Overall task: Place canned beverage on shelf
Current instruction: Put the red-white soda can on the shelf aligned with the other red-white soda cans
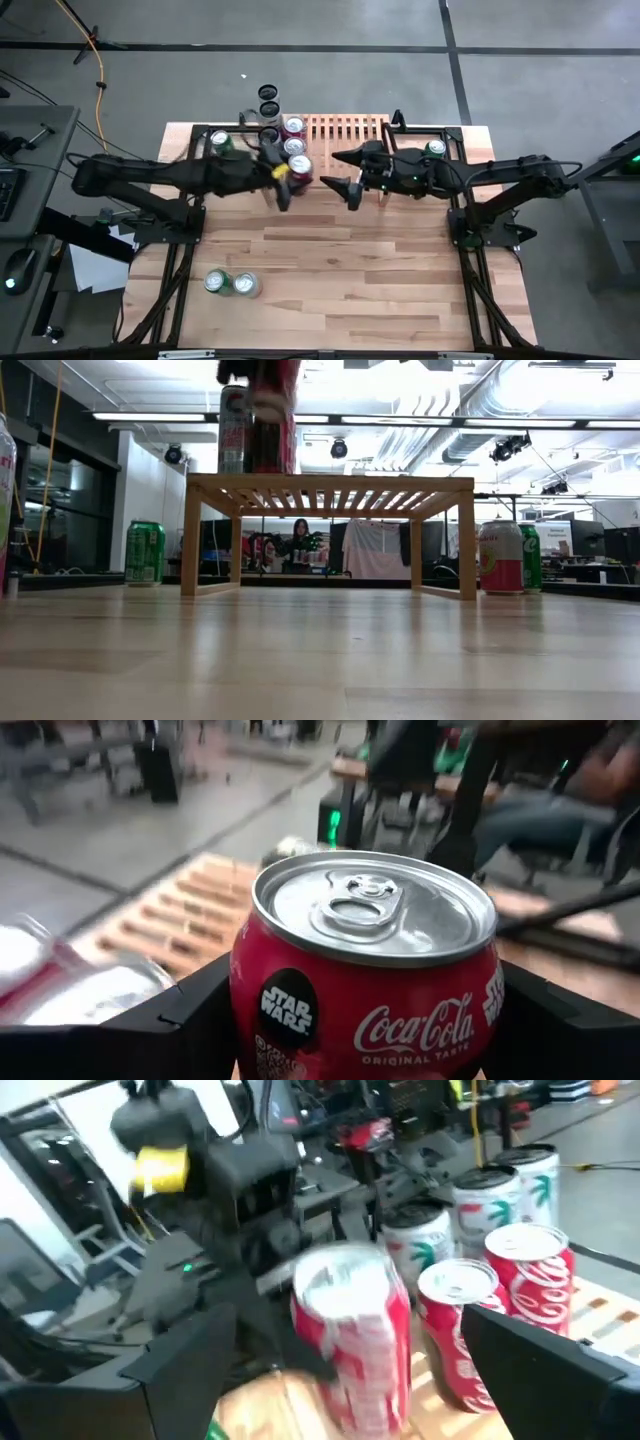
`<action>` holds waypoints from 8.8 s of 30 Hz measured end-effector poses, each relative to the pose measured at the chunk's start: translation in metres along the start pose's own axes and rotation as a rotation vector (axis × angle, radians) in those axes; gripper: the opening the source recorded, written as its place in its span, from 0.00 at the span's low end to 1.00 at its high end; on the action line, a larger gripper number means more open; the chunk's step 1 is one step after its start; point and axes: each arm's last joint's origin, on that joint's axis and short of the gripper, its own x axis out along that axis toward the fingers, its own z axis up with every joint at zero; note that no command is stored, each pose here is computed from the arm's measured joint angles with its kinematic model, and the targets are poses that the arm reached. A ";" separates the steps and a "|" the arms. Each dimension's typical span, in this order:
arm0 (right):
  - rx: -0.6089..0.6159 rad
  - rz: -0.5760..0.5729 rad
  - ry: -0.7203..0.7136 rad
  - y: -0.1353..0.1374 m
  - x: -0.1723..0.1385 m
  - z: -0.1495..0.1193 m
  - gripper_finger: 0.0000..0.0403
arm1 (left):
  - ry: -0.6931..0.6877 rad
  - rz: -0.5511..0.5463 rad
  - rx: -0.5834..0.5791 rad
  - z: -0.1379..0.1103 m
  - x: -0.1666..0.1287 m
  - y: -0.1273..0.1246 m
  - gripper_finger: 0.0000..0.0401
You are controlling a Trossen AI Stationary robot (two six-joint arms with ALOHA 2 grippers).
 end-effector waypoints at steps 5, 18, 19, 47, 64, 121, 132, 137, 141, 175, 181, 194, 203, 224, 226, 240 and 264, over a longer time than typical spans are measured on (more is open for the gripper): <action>0.050 -0.080 0.070 -0.005 0.001 -0.009 0.93 | 0.108 0.004 0.008 -0.022 0.028 -0.014 0.71; 0.325 -0.180 0.256 -0.012 -0.002 -0.030 0.93 | 0.212 -0.002 0.257 -0.004 0.082 -0.045 0.71; 0.337 -0.177 0.258 -0.012 -0.002 -0.030 0.93 | 0.225 -0.003 0.278 -0.004 0.085 -0.046 0.71; 0.486 -0.288 0.360 -0.017 0.006 -0.051 0.93 | 0.217 -0.076 0.362 0.001 0.103 -0.056 0.71; 0.483 -0.296 0.328 -0.016 0.012 -0.054 0.80 | 0.249 -0.067 0.374 -0.001 0.102 -0.054 0.71; -0.025 -0.458 0.222 -0.128 0.092 0.092 0.77 | -0.435 -0.010 -0.155 0.058 -0.131 0.040 0.90; 0.163 -0.461 0.337 -0.185 0.150 0.072 0.77 | -0.426 -0.013 -0.169 0.057 -0.131 0.041 0.90; 0.171 -0.467 0.437 -0.194 0.152 0.061 0.77 | -0.425 -0.019 -0.200 0.057 -0.131 0.040 0.90; 0.138 -0.463 0.480 -0.194 0.146 0.061 0.77 | -0.426 -0.018 -0.202 0.057 -0.131 0.041 0.90; 0.133 -0.377 0.593 -0.194 0.144 0.053 0.80 | -0.401 0.061 -0.255 0.055 -0.118 0.038 0.90; 0.110 -0.372 0.609 -0.194 0.143 0.052 0.80 | -0.401 0.061 -0.255 0.055 -0.118 0.038 0.90; 0.066 -0.356 0.615 -0.193 0.143 0.052 0.80 | -0.401 0.061 -0.254 0.055 -0.118 0.038 0.90; 0.065 -0.354 0.610 -0.193 0.144 0.052 0.83 | -0.400 0.056 -0.253 0.055 -0.118 0.038 0.90; -0.029 -0.302 0.519 -0.187 0.133 0.084 0.97 | -0.399 0.045 -0.251 0.055 -0.118 0.037 0.90; -0.066 -0.285 0.508 -0.184 0.129 0.092 0.97 | -0.399 0.045 -0.251 0.055 -0.119 0.037 0.90; -0.207 -0.287 0.691 -0.144 0.053 0.113 0.97 | -0.393 -0.005 -0.239 0.055 -0.118 0.036 0.90; -0.164 -0.115 0.258 -0.156 0.006 0.009 0.97 | -0.395 0.047 -0.213 0.054 -0.118 0.037 0.90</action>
